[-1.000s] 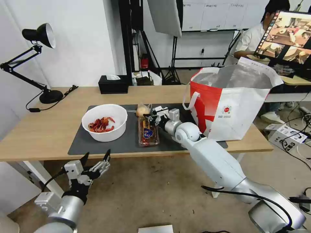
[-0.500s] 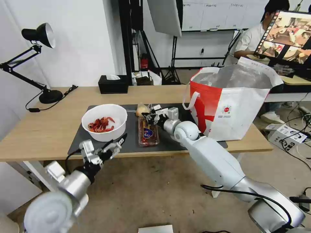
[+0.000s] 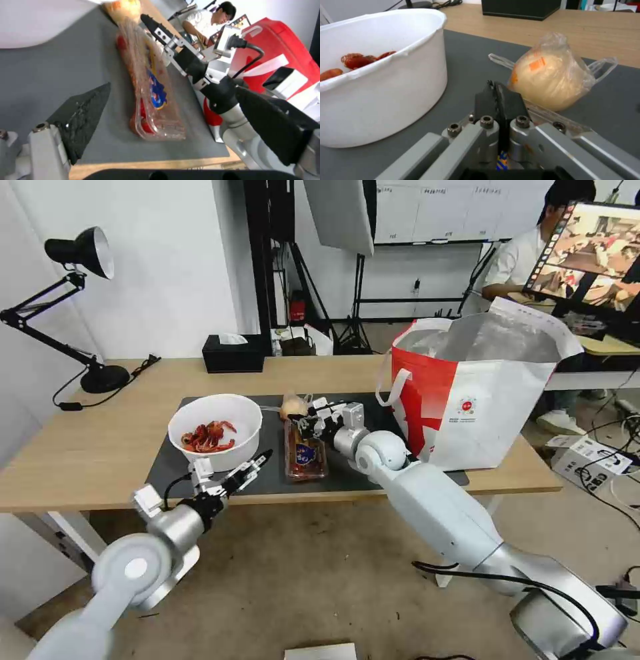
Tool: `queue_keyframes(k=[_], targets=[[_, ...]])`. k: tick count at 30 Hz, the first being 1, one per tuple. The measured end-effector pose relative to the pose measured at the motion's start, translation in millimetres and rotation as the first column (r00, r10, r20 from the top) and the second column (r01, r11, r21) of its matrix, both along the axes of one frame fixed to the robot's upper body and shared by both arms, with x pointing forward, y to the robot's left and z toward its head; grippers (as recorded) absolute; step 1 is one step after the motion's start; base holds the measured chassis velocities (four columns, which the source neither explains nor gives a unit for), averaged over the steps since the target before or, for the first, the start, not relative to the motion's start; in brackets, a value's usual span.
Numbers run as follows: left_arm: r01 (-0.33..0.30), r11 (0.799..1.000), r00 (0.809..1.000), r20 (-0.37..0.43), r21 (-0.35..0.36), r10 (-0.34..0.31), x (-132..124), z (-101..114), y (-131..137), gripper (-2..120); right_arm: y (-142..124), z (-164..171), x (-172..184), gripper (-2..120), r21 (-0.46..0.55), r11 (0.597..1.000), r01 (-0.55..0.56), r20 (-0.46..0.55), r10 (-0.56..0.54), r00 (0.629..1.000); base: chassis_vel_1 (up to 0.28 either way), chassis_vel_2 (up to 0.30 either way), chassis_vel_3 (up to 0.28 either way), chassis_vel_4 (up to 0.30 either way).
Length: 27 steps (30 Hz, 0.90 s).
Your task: Pick up the trash from the table and place it into the takeout bag.
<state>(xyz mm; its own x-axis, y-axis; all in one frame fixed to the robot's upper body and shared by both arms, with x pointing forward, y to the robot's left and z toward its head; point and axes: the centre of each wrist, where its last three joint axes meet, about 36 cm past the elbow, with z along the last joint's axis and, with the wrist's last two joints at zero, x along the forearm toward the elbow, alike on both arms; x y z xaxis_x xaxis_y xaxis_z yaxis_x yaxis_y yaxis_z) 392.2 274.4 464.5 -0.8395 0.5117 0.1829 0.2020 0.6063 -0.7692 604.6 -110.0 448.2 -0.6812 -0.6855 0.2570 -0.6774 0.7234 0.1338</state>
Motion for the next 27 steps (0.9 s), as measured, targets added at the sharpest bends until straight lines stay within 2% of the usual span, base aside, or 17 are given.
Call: queue_keyframes(k=[14, 27], targets=[[0.006, 1.000, 1.000, -0.031, -0.002, -0.006, 31.0, -10.1, -22.9, 100, -8.6, -3.4, -1.5, 0, -0.006, 1.000, 0.018, -0.002, -0.018, 1.000, 0.000, 0.000, 0.000, 0.000], [-0.007, 0.999, 0.996, -0.091, 0.051, 0.012, 44.3, -14.2, -24.4, 100, -6.6, -7.1, -3.6, 0, -0.023, 0.999, 0.025, -0.001, -0.025, 1.000, 0.000, 0.000, 0.000, 0.000]])
